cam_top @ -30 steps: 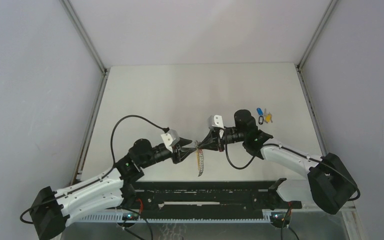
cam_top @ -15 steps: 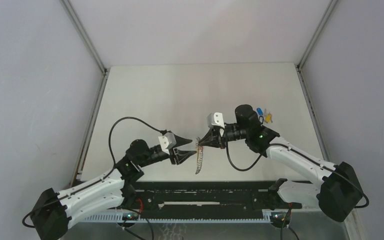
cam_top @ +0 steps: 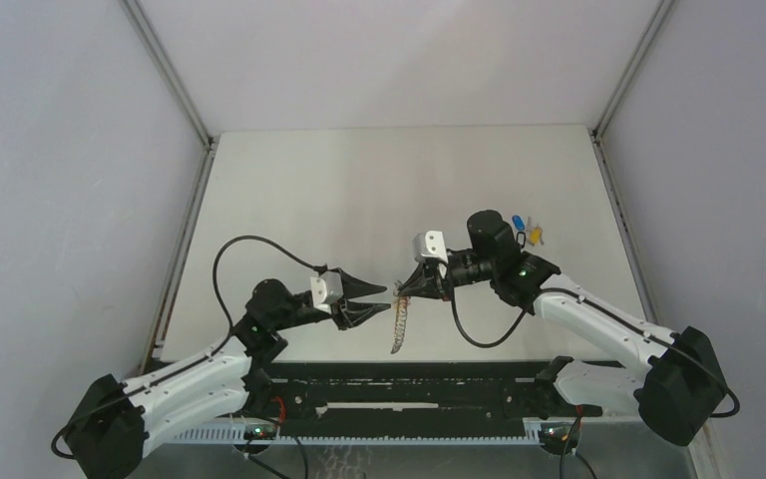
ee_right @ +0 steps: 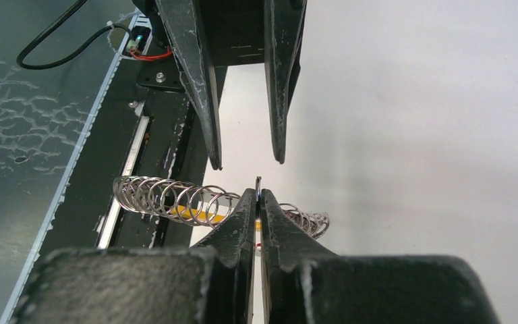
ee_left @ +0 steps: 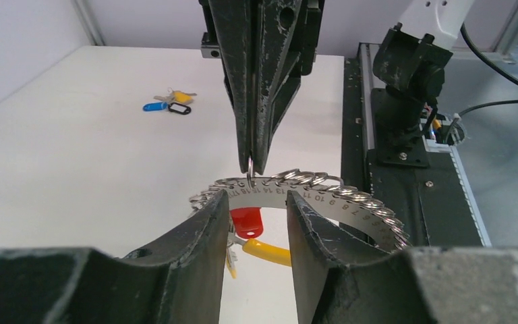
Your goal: Put the keys on the keyring
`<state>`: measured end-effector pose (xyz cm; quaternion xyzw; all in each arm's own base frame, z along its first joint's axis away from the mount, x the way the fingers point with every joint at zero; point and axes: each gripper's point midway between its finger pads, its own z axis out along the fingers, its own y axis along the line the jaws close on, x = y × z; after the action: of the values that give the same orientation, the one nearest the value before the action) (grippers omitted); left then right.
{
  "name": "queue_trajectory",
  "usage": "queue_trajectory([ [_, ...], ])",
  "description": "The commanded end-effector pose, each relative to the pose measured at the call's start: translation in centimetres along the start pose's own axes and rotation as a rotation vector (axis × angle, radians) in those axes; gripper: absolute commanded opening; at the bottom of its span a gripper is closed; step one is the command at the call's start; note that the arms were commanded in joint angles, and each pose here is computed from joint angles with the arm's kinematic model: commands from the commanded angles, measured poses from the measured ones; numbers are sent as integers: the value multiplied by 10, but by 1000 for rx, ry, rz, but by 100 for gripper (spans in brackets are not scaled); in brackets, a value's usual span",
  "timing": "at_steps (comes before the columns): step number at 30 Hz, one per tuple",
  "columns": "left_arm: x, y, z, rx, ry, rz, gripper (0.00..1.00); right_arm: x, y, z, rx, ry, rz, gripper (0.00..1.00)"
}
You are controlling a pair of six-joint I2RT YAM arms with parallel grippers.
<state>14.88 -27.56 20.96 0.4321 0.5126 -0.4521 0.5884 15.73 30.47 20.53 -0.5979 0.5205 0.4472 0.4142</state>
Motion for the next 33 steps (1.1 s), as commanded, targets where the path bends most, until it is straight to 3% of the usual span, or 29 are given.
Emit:
queue_trajectory([
  [1,-19,-4,6,49,-50,37,41,-34,-1,-4,6,-65,-113,0],
  [20,-24,1,16,60,-53,29,30,-36,6,3,-45,-80,-106,0],
  [33,-29,-6,17,98,-67,7,29,-34,4,6,-42,-75,-96,0],
])
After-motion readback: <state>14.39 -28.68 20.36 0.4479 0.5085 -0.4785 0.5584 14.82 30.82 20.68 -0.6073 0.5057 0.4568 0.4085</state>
